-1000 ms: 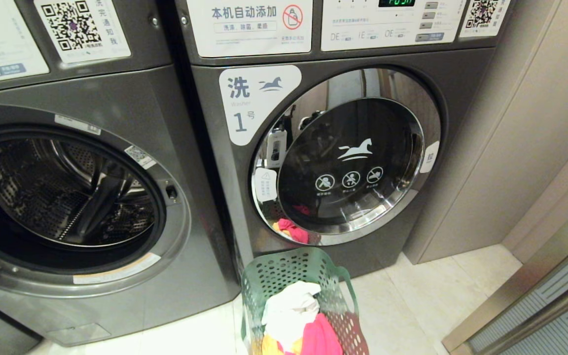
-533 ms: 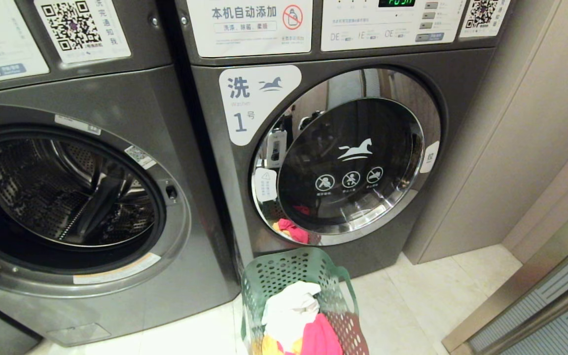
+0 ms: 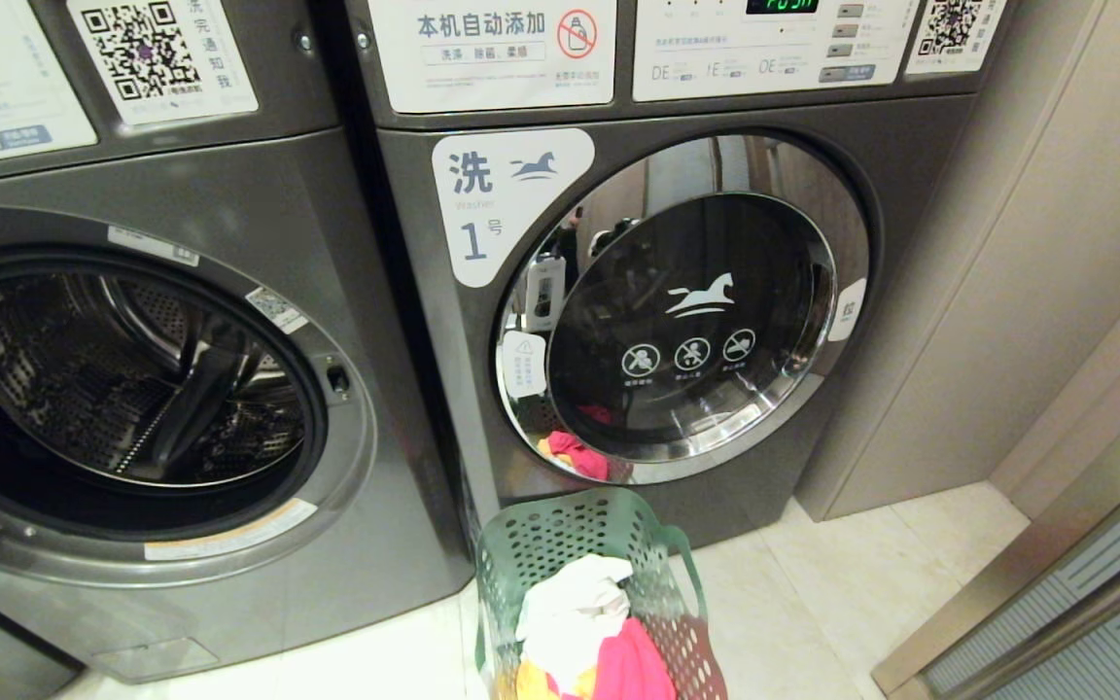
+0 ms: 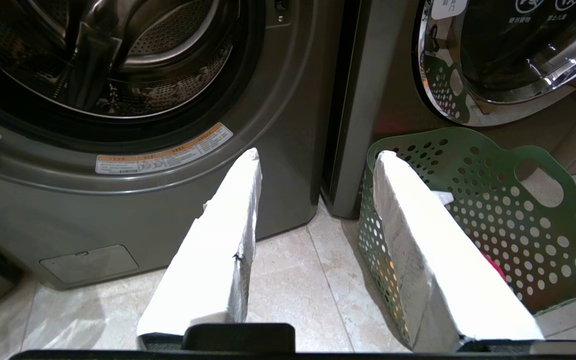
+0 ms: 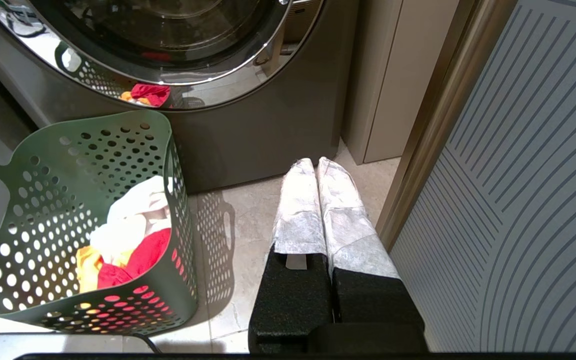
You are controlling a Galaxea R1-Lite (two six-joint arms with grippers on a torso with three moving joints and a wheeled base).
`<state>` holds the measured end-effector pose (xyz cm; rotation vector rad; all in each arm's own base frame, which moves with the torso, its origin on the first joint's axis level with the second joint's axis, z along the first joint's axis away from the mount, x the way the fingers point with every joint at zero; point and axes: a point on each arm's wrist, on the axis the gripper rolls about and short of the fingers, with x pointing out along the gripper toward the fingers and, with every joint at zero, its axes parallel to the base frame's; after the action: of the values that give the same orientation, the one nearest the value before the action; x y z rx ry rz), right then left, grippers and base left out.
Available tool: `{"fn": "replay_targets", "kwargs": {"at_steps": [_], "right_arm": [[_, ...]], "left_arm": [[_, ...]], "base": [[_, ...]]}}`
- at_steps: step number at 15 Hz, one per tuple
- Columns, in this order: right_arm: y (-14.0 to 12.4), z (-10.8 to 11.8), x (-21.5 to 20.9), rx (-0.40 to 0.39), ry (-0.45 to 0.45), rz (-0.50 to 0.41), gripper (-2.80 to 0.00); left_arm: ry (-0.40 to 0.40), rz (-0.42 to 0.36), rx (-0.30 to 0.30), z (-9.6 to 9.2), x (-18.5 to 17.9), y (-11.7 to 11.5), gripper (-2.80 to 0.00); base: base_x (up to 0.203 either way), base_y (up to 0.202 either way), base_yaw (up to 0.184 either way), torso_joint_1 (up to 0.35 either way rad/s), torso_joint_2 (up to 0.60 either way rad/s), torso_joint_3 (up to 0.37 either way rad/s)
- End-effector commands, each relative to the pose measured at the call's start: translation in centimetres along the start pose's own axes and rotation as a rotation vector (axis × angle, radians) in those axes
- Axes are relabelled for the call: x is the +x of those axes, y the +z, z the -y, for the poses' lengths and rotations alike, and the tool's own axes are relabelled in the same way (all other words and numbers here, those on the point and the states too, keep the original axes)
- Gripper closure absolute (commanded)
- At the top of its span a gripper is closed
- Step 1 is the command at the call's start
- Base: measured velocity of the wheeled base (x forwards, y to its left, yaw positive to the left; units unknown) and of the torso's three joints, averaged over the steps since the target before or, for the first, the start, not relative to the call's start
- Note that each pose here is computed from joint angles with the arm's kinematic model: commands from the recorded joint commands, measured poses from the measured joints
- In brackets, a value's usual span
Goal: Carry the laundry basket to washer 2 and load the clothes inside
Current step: Place the clothes into the washing machine
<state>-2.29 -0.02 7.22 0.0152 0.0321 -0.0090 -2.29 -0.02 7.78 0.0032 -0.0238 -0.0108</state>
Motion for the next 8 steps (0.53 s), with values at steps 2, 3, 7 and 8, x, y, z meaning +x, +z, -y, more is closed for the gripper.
{"fn": "replay_targets", "kwargs": {"at_steps": [2, 3, 7, 8], "right_arm": [[-0.21, 0.00, 0.07, 0.000, 0.000, -0.009, 0.00], [-0.21, 0.01, 0.07, 0.000, 0.001, -0.010, 0.00], [-0.21, 0.00, 0.07, 0.000, 0.001, -0.010, 0.00], [-0.21, 0.01, 0.07, 0.000, 0.001, -0.009, 0.00]], "left_arm": [[0.000, -0.008, 0.000, 0.00, 0.06, -0.21, 0.00], [0.000, -0.008, -0.002, 0.00, 0.06, -0.21, 0.00], [0.000, -0.008, 0.000, 0.00, 0.06, -0.21, 0.00], [0.000, -0.008, -0.001, 0.00, 0.06, -0.21, 0.00]], "base": [[0.000, 0.000, 0.000, 0.000, 0.00, 0.000], [0.000, 0.000, 0.000, 0.000, 0.00, 0.000], [0.000, 0.000, 0.000, 0.000, 0.00, 0.000], [0.000, 0.000, 0.000, 0.000, 0.00, 0.000]]}}
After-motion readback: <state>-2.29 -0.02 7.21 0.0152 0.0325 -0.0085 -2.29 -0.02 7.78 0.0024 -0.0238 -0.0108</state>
